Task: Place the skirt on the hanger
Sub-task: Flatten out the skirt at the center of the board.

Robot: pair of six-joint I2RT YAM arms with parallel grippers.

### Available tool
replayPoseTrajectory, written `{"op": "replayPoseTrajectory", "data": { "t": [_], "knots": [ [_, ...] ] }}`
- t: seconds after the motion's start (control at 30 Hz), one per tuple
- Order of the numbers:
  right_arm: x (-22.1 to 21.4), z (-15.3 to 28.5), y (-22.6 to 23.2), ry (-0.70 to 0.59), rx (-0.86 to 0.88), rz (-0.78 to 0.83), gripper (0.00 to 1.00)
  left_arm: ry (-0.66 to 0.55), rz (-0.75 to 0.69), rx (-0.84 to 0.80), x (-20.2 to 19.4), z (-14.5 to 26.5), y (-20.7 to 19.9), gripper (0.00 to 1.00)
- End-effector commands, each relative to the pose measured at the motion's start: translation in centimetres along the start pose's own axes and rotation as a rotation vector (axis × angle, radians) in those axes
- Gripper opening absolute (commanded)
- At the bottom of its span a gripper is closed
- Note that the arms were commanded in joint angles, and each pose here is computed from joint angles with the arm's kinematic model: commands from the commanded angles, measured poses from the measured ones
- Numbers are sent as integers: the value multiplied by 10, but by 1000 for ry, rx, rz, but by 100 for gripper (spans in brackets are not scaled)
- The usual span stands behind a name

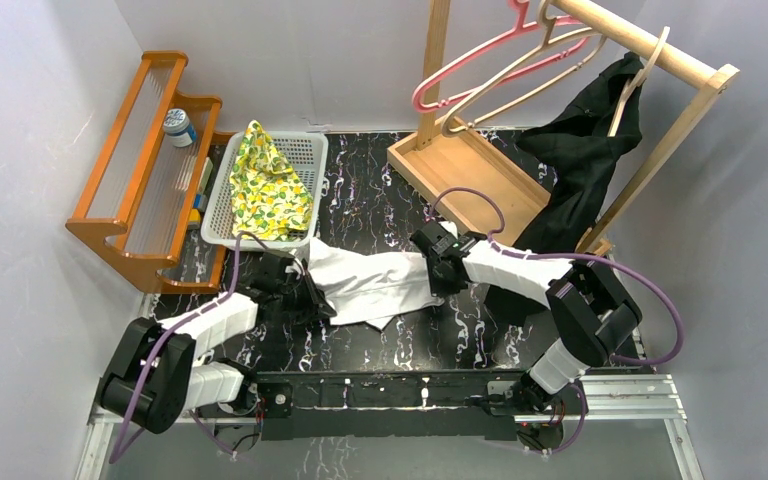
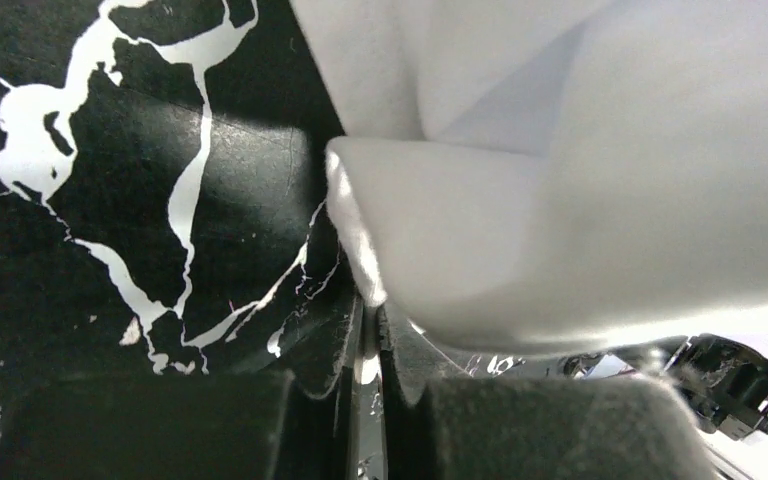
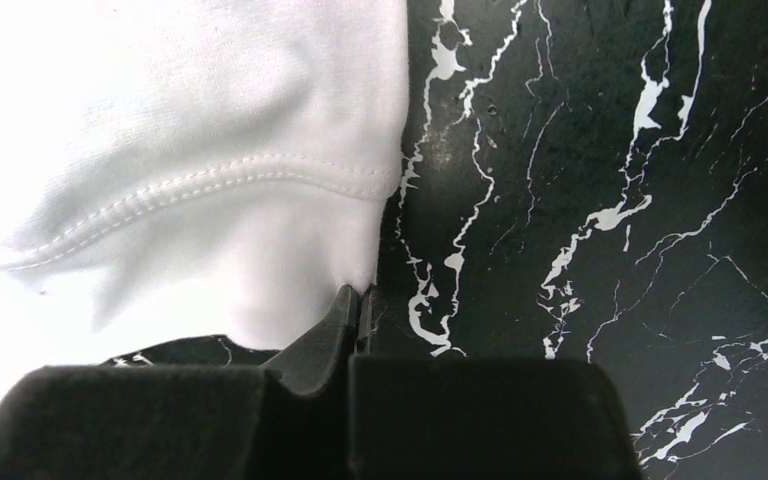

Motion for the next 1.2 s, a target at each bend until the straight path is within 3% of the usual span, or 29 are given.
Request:
{"op": "replayPoseTrajectory", "data": {
  "t": [0.0,0.2,0.5,0.77,0.87,0.97,1.17],
  "knots": [
    [26,23,16,-66,66,-25,0,7,-29,59,14,19,-13,0],
    [74,80,32,-250,166,-53,0,-130,-118,148,68,78,-54,0],
    [166,208,45,-651,334,-121,0,-364,-257,121,152,157,-136,0],
    [193,287,25,-884,404,-168,0,-514,-333,61,198,198,-184,0],
    [179,281,16,-859,394,-153,0,-473,-319,59,187,190,-175,0],
    [149,250,5,-751,357,-117,0,-365,-253,68,156,164,-148,0],
    [45,158,-7,-332,380,13,0,-52,-16,55,50,89,-69,0]
  ]
}}
Point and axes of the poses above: each gripper's point midway between its finger pads, its own z axis back along the fingers, its own y axis along the line the jaws close on, x = y × z, the point moved 4 cm from there along z, back along the fingers, and after that the axes turned 10 degrees about -z, right-handed, at the moved point
